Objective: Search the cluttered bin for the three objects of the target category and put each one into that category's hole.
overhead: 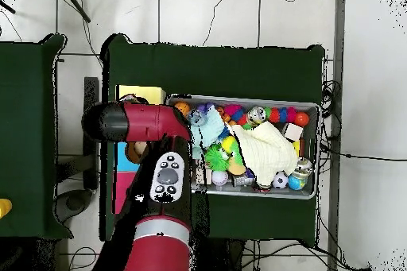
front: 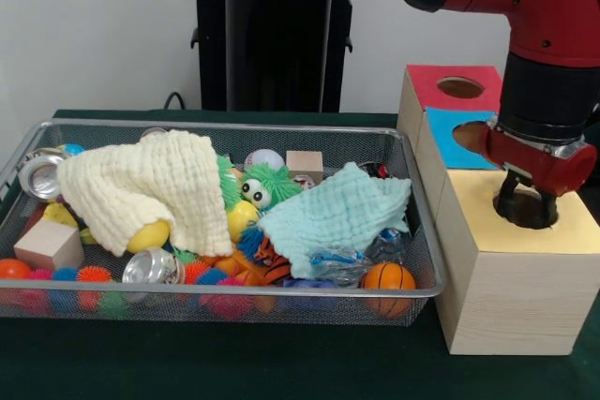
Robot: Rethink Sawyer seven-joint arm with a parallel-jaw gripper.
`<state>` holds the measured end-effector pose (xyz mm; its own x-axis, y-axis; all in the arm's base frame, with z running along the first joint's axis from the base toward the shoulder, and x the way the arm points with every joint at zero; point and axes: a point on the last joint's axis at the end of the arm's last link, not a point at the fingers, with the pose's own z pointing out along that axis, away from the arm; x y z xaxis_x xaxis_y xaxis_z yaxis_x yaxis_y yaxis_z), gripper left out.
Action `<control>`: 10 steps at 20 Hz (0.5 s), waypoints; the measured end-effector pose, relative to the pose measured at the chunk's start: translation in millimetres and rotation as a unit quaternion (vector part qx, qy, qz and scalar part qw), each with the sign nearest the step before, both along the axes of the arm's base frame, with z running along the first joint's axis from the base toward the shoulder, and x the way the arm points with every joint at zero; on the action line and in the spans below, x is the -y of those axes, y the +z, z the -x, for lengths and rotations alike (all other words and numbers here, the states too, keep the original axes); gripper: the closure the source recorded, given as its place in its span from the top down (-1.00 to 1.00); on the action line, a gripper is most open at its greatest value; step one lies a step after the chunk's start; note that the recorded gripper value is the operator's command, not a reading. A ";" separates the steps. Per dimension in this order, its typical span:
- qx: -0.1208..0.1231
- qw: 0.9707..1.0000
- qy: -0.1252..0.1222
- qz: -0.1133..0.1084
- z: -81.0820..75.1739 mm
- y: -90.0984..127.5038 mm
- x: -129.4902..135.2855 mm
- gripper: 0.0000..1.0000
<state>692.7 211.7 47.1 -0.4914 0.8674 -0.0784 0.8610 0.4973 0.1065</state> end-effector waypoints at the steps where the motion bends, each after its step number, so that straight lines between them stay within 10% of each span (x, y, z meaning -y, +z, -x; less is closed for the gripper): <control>1: -0.005 1.000 -0.002 -0.004 -0.8 1.6 0.8 1.00; 10: -0.054 0.998 -0.011 -0.033 -4.9 11.4 5.9 1.00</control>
